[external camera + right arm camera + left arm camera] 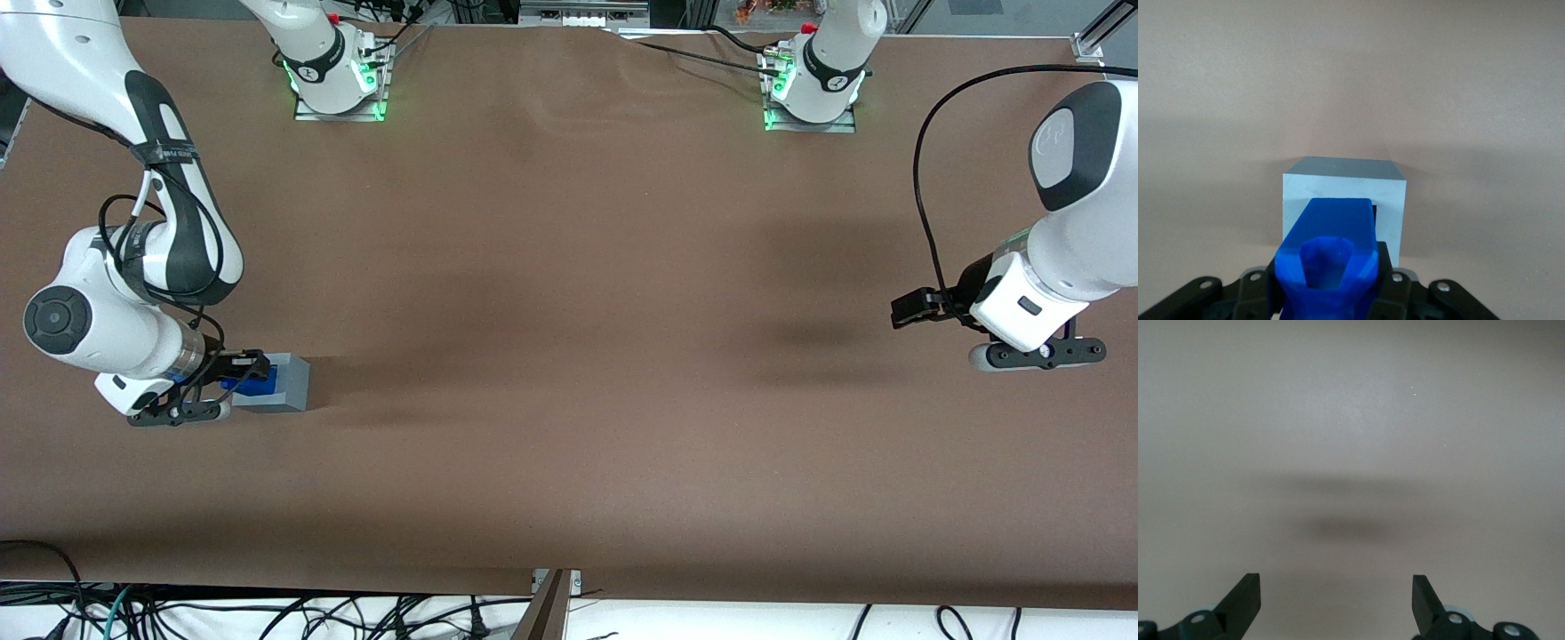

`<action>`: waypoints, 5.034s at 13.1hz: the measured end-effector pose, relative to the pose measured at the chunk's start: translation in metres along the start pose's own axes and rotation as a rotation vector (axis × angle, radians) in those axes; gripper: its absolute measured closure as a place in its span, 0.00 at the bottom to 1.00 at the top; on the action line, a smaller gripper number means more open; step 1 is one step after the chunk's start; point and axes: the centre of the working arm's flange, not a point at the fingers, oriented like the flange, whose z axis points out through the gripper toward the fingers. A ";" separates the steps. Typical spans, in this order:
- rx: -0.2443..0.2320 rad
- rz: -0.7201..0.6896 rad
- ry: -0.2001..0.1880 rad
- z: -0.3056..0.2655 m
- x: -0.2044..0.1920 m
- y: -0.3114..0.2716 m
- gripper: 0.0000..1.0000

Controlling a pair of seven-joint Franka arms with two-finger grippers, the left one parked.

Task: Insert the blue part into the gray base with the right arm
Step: 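Lower the blue part into the gray base's square hole, pressing down, then open the right gripper and withdraw it up from the base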

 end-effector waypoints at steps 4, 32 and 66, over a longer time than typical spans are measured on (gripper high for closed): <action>0.001 0.001 -0.001 0.000 0.000 0.000 0.49; 0.006 0.004 -0.044 0.016 -0.006 0.002 0.37; 0.051 0.042 -0.026 -0.289 -0.142 -0.023 0.00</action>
